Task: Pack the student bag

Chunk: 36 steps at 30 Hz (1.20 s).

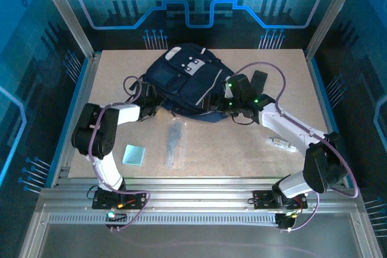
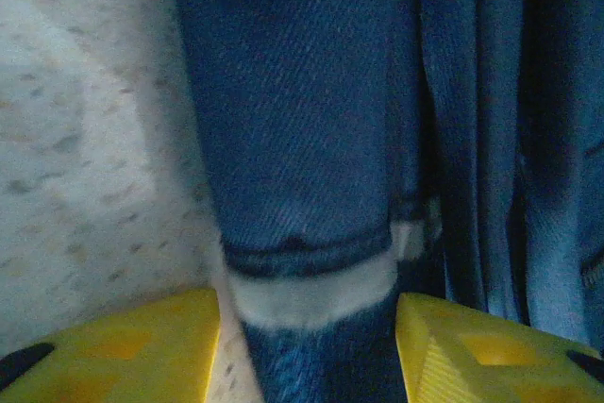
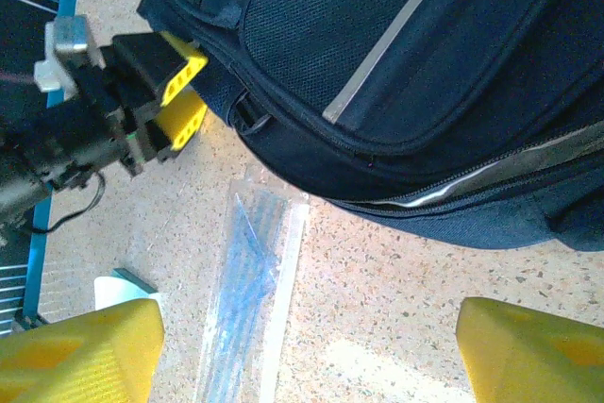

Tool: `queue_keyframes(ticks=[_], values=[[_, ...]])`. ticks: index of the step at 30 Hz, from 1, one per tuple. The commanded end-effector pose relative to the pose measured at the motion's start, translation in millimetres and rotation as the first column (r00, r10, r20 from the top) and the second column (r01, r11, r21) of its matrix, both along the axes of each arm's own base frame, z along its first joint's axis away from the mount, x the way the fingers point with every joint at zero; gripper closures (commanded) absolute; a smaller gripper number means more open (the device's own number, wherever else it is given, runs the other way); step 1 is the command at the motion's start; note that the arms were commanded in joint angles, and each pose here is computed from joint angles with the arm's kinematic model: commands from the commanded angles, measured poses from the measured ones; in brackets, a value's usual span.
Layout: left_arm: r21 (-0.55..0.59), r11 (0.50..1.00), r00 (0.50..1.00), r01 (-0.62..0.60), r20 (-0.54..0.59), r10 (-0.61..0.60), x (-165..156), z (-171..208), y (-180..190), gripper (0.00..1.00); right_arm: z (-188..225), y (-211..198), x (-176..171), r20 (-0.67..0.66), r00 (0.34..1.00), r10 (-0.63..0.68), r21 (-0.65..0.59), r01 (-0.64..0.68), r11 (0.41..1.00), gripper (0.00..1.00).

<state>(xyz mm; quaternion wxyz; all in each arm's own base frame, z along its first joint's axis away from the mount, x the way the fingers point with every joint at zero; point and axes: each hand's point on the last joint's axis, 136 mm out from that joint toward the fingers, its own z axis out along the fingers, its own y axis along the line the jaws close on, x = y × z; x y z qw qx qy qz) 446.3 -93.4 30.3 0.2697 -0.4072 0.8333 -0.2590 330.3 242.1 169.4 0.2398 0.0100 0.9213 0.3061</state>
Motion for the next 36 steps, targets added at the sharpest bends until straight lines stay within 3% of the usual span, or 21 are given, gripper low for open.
queue_keyframes(ticks=[1, 6, 7, 15, 21, 27, 32, 36], values=[[-0.014, 1.000, 1.000, -0.018, 0.021, 0.019, 11, -7, -4, 0.67, -3, 15, -4, 0.012, 0.999, 0.030, 0.018, -0.031, 0.999, 0.19], [-0.019, 1.000, 0.998, -0.001, 0.057, 0.002, 17, 3, -11, 0.98, -17, 43, -12, -0.014, 0.994, 0.112, 0.025, -0.112, 0.993, 0.23], [-0.023, 1.000, 0.998, 0.004, 0.069, -0.002, 17, 8, -13, 1.00, -20, 51, -13, -0.014, 0.991, 0.132, 0.029, -0.131, 0.991, 0.24], [-0.066, 0.998, 0.987, 0.007, 0.159, 0.004, 3, 63, -31, 1.00, -42, 108, -18, -0.021, 0.969, 0.247, 0.011, -0.247, 0.969, 0.29], [-0.082, 0.995, 0.975, 0.050, 0.218, -0.031, -8, 99, -54, 1.00, -65, 131, -3, -0.005, 0.967, 0.254, -0.078, -0.254, 0.964, 0.35], [-0.099, 0.993, 0.970, 0.064, 0.239, -0.039, -14, 110, -65, 1.00, -79, 129, 27, 0.078, 0.987, 0.142, -0.212, -0.122, 0.970, 0.36], [-0.121, 0.989, 0.967, 0.079, 0.252, -0.046, -17, 115, -73, 1.00, -91, 122, 44, 0.175, 0.984, 0.045, -0.371, 0.024, 0.928, 0.37], [-0.135, 0.987, 0.964, 0.085, 0.260, -0.048, -21, 120, -77, 1.00, -96, 123, 56, 0.228, 0.974, -0.004, -0.377, 0.092, 0.922, 0.39]])
